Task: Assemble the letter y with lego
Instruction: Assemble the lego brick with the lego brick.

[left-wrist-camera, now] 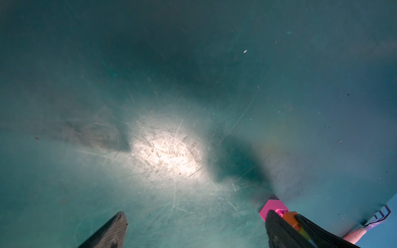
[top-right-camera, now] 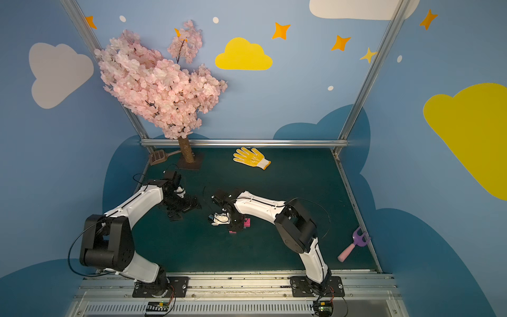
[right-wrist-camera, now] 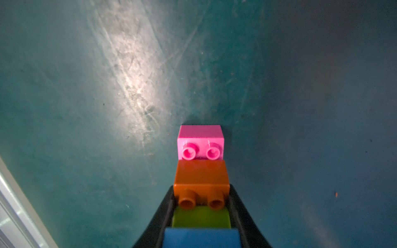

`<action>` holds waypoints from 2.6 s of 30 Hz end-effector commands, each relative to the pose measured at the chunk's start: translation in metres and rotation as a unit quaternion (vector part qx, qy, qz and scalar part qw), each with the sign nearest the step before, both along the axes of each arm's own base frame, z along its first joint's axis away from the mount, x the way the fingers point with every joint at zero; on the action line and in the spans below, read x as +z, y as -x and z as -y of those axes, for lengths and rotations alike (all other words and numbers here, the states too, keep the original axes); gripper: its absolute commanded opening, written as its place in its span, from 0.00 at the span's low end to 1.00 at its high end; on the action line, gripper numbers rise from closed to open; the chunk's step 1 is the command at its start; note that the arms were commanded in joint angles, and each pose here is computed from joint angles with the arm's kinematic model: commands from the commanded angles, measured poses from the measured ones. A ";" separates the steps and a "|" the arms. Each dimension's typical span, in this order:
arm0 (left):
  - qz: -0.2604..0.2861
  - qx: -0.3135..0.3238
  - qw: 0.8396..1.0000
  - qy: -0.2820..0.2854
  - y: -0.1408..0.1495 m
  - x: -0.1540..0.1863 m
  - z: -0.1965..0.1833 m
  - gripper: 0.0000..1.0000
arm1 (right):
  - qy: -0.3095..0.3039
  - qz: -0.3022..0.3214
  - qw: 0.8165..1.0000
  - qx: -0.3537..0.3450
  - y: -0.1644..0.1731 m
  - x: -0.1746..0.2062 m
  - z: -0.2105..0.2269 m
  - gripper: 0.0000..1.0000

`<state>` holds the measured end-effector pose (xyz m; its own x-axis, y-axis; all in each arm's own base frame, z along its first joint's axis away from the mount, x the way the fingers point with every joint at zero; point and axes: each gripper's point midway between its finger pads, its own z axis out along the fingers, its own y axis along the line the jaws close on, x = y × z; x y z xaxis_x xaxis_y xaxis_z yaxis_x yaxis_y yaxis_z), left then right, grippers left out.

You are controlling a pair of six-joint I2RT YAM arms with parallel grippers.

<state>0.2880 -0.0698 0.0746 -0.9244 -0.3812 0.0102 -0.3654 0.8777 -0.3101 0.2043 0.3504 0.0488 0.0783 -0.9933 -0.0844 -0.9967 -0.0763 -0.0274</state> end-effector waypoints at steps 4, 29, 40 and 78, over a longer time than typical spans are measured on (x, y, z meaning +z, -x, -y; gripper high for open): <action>-0.003 0.003 1.000 0.006 0.002 0.000 0.001 1.00 | 0.017 -0.026 0.999 0.016 0.010 -0.013 0.001 0.00; -0.002 0.003 1.000 0.006 0.001 0.000 0.001 1.00 | 0.045 -0.040 0.998 0.026 0.011 -0.025 0.002 0.00; -0.002 0.004 1.000 0.007 0.001 -0.001 0.001 1.00 | 0.052 -0.034 0.998 0.024 0.008 -0.028 0.000 0.00; -0.001 0.007 1.000 0.007 0.000 -0.001 -0.001 1.00 | 0.035 -0.006 0.999 0.006 0.013 -0.033 -0.007 0.00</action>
<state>0.2899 -0.0686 0.0748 -0.9222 -0.3867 0.0046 -0.3686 0.8752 -0.3134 0.2029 0.3516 0.0468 0.0873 -0.9958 -0.0283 -0.9949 -0.0858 -0.0528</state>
